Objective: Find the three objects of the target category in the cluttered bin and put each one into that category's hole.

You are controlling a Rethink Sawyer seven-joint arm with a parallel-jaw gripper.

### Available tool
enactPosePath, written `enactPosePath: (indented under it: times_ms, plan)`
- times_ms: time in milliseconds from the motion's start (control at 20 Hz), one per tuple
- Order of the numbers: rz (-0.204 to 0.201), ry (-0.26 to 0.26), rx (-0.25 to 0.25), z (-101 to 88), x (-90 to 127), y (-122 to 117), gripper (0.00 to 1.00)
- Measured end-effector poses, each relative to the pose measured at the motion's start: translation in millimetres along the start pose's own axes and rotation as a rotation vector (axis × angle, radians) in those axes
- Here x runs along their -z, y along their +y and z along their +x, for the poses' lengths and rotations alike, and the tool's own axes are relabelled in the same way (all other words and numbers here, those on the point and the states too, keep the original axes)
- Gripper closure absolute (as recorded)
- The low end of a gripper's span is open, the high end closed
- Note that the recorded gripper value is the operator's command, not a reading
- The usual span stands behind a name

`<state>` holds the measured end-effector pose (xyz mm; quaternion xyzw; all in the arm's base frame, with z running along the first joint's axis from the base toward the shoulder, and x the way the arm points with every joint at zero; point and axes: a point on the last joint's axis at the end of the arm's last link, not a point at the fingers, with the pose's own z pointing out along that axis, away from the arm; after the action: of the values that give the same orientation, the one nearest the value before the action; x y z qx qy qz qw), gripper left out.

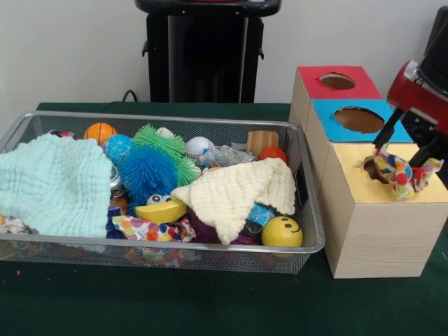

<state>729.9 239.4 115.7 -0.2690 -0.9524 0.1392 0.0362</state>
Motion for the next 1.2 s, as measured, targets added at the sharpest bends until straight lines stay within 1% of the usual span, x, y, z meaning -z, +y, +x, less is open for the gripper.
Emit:
enactPosePath:
  times_ms: [100, 150, 400, 450, 550, 800, 1000, 1200]
  plan:
    - [-0.011, -0.01, -0.003, -2.5, 9.9, -0.4, 0.0]
    - [-0.022, -0.021, -0.005, -4.9, 19.9, -0.9, 0.0]
    - [-0.06, -0.056, -0.012, -12.2, 51.7, -2.2, 0.0]
    - [-0.074, -0.07, -0.014, -14.5, 61.1, -1.9, 0.0]
    - [-0.088, -0.082, -0.014, -15.8, 67.7, -1.3, 0.0]
    - [-0.111, -0.103, -0.015, -18.2, 75.1, 0.6, 0.0]
    - [-0.125, -0.111, -0.013, -19.7, 72.6, 3.7, 0.0]
    - [-0.134, -0.117, -0.013, -22.0, 65.4, 6.5, 0.0]
